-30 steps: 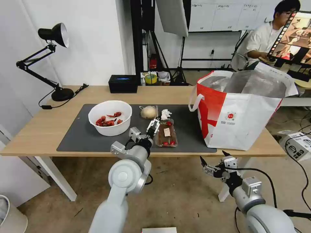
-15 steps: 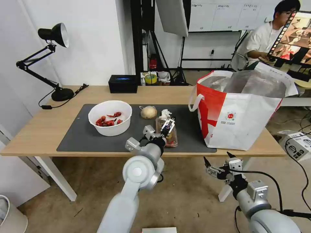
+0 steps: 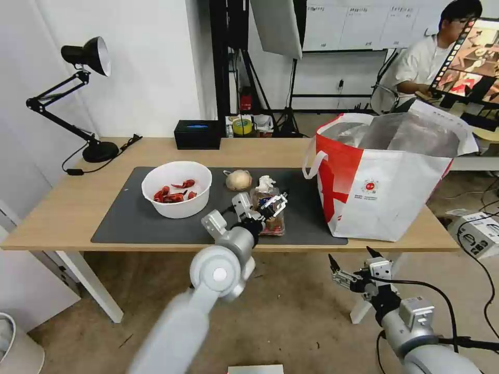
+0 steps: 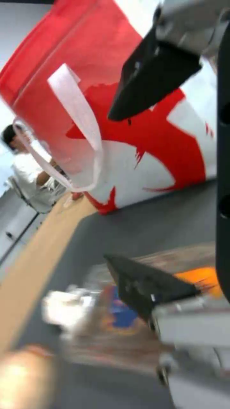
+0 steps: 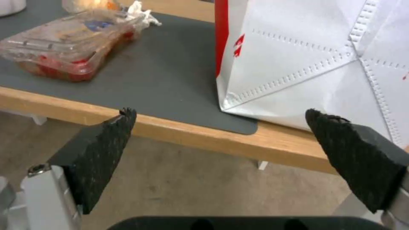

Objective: Pick up the trash from the table and place it into the takeout bag.

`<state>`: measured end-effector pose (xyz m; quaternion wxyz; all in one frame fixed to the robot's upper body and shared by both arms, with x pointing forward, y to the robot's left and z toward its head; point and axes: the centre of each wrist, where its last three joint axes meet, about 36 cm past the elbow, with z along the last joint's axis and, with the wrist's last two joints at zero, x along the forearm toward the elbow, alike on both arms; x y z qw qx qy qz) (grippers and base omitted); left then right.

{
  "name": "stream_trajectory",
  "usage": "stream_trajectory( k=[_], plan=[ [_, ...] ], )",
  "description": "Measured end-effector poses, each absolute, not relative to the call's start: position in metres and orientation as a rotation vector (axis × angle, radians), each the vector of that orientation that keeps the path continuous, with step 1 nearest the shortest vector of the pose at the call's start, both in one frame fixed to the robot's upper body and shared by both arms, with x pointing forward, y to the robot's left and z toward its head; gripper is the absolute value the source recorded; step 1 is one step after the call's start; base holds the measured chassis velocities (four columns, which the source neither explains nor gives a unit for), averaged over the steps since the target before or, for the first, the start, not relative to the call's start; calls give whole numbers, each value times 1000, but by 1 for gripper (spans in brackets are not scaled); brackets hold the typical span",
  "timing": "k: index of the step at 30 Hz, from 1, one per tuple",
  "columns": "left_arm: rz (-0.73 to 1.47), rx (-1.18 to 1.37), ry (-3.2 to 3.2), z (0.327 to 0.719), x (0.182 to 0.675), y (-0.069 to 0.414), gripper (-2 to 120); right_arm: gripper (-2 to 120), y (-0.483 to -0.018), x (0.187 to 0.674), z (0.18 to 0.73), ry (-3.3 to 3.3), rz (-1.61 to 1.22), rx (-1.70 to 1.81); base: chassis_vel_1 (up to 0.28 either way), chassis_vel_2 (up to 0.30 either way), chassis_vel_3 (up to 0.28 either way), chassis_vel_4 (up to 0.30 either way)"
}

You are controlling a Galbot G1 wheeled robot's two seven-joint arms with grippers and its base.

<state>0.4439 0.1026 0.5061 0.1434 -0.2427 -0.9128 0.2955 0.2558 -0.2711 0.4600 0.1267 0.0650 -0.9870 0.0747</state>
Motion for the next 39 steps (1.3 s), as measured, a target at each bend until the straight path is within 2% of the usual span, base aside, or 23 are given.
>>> stream_trajectory(
  k=[3, 4, 5, 7, 8, 10, 12, 14, 21, 39],
  plan=[
    [450, -870, -2774, 504, 462, 117, 64, 100, -271, 259, 461, -2880, 199, 199, 0, 0, 0, 0],
    [450, -870, -2774, 504, 462, 117, 64, 100, -271, 259, 461, -2880, 199, 199, 0, 0, 0, 0],
    [312, -941, -2788, 504, 467, 123, 58, 100, -271, 261, 461, -2881, 194, 203, 0, 0, 0, 0],
    [185, -1016, -2774, 503, 469, 129, 50, 100, -272, 263, 460, -2882, 195, 206, 0, 0, 0, 0],
    [185, -1016, -2774, 503, 469, 129, 50, 100, -272, 263, 460, -2882, 195, 206, 0, 0, 0, 0],
    [53, -1102, -2750, 500, 469, 138, 37, 100, -273, 265, 459, -2879, 199, 209, 0, 0, 0, 0],
    [4, -1132, -2742, 498, 469, 141, 34, 100, -274, 266, 459, -2879, 200, 210, 0, 0, 0, 0],
    [-78, -1177, -2716, 491, 466, 146, 24, 100, -274, 267, 459, -2878, 190, 214, 0, 0, 0, 0],
    [-110, -1187, -2685, 480, 462, 148, 0, 100, -277, 270, 459, -2878, 193, 224, 0, 0, 0, 0],
    [-173, -1153, -2626, 459, 459, 152, 0, 100, -276, 280, 458, -2883, 122, 239, 0, 0, 0, 0]
  ],
)
